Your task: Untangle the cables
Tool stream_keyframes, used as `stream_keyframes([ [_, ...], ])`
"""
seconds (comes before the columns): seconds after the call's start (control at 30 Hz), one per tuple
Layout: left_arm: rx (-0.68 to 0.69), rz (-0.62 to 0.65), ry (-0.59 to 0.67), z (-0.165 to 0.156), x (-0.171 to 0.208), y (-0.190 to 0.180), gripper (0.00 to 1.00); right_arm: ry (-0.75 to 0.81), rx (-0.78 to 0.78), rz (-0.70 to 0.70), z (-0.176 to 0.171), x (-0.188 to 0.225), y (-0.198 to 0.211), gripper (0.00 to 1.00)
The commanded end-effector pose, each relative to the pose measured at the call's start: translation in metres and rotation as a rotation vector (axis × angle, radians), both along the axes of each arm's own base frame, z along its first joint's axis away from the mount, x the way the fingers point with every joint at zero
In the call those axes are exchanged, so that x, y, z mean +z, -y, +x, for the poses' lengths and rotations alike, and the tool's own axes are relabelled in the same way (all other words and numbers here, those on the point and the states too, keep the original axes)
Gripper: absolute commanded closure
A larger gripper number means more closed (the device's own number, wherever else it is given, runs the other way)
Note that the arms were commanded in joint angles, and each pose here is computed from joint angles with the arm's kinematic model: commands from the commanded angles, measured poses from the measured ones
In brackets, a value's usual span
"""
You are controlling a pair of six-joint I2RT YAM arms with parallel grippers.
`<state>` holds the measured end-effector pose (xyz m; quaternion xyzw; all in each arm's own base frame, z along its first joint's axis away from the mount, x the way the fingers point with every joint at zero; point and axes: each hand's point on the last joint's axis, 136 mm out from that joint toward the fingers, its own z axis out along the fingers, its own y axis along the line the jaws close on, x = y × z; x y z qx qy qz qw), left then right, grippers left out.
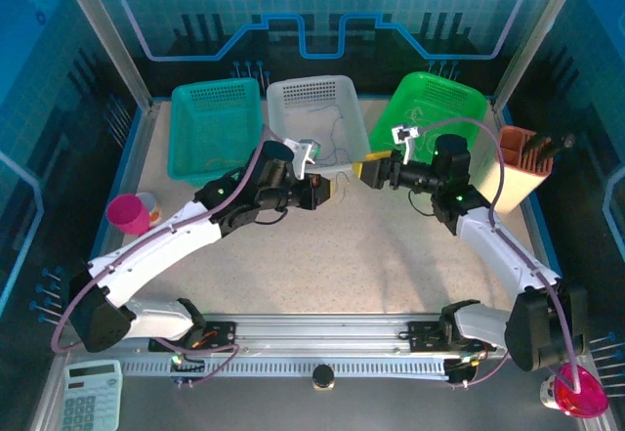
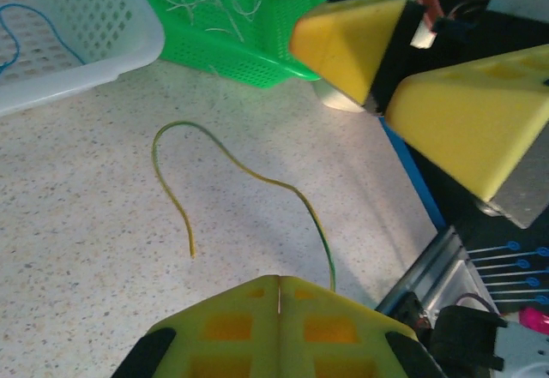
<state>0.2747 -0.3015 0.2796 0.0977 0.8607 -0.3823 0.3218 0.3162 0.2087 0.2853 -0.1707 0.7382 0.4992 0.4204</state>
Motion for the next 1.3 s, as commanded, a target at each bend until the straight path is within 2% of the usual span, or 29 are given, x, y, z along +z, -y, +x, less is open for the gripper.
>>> stream_keyframes([
  [0.0, -0.037, -0.084, 0.034, -0.004, 0.033, 0.000, 1.00, 0.051, 0.041, 0.042, -0.008, 0.013, -0.004, 0.19],
  [0.47, 0.006, -0.356, -0.020, 0.009, 0.080, -0.018, 1.00, 0.082, 0.047, 0.044, -0.009, 0.010, -0.005, 0.19],
  [0.87, 0.101, -0.582, -0.056, 0.020, 0.104, -0.028, 1.00, 0.131, 0.053, 0.074, -0.007, 0.016, -0.025, 0.19],
  [1.27, 0.114, -0.668, -0.050, 0.020, 0.120, -0.032, 1.00, 0.164, 0.076, 0.145, 0.015, 0.040, -0.047, 0.18],
])
